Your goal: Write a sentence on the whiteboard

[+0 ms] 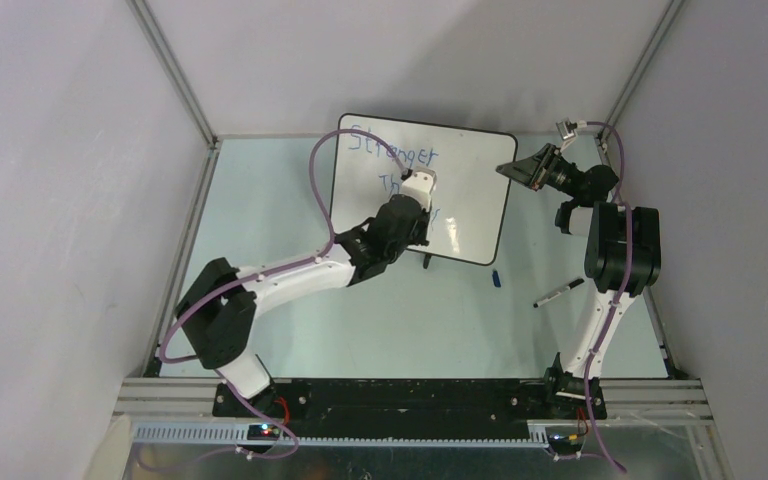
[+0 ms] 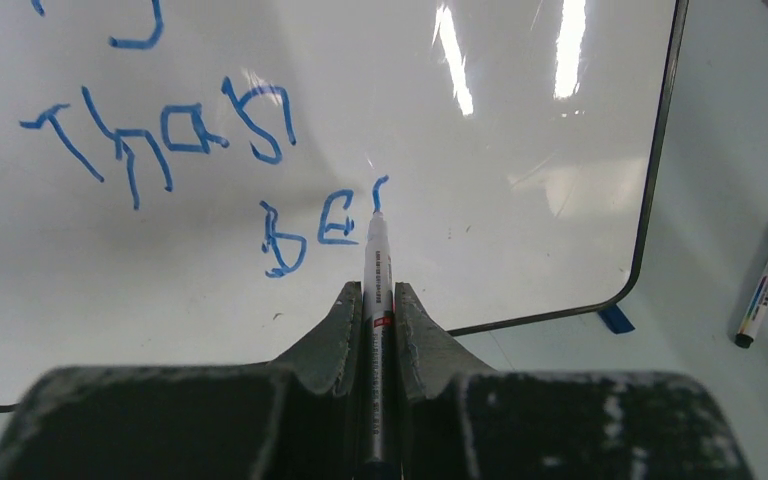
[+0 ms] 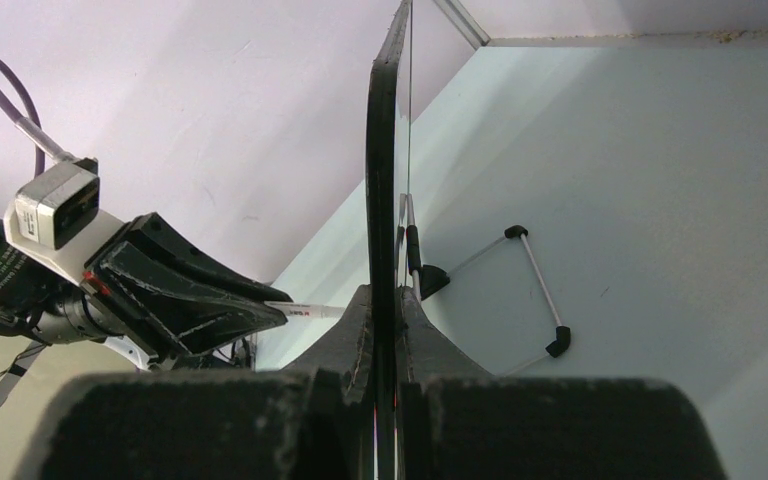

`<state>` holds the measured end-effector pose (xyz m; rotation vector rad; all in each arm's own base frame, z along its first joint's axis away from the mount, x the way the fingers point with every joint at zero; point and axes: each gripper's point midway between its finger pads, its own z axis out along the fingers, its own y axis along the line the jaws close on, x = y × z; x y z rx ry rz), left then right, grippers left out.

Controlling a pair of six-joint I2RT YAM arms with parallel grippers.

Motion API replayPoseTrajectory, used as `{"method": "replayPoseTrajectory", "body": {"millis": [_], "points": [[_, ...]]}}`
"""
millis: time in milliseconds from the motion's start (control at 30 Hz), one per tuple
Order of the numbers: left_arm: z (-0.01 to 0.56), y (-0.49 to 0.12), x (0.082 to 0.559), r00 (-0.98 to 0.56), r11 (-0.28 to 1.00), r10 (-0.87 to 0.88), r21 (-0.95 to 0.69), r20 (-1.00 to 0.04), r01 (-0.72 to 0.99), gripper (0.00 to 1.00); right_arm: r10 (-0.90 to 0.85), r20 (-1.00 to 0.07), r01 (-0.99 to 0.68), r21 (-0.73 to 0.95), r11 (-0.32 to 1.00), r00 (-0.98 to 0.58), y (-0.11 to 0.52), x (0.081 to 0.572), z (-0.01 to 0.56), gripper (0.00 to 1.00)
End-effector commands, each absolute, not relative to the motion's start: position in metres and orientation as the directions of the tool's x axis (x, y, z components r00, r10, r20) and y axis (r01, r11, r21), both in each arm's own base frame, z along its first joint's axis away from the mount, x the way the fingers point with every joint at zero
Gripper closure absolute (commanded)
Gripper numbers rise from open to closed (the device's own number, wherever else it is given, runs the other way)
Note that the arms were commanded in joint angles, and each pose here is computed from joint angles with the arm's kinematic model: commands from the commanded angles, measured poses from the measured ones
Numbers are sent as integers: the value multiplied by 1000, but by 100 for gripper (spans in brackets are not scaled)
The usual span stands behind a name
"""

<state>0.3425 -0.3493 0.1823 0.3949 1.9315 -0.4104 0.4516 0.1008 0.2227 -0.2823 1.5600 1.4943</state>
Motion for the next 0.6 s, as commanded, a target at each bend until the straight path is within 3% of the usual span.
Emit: {"method": "replayPoseTrajectory", "body": {"millis": [0,567], "points": [[207,-346,357,-321,906,72,-73,-944,418,100,421,-762,-757,613,226,-492,103,442,260,100],[193,-348,361,-339,909,99,-54,-935,414,100,422,-761,-756,614,226,-493,103,442,259,100]]}}
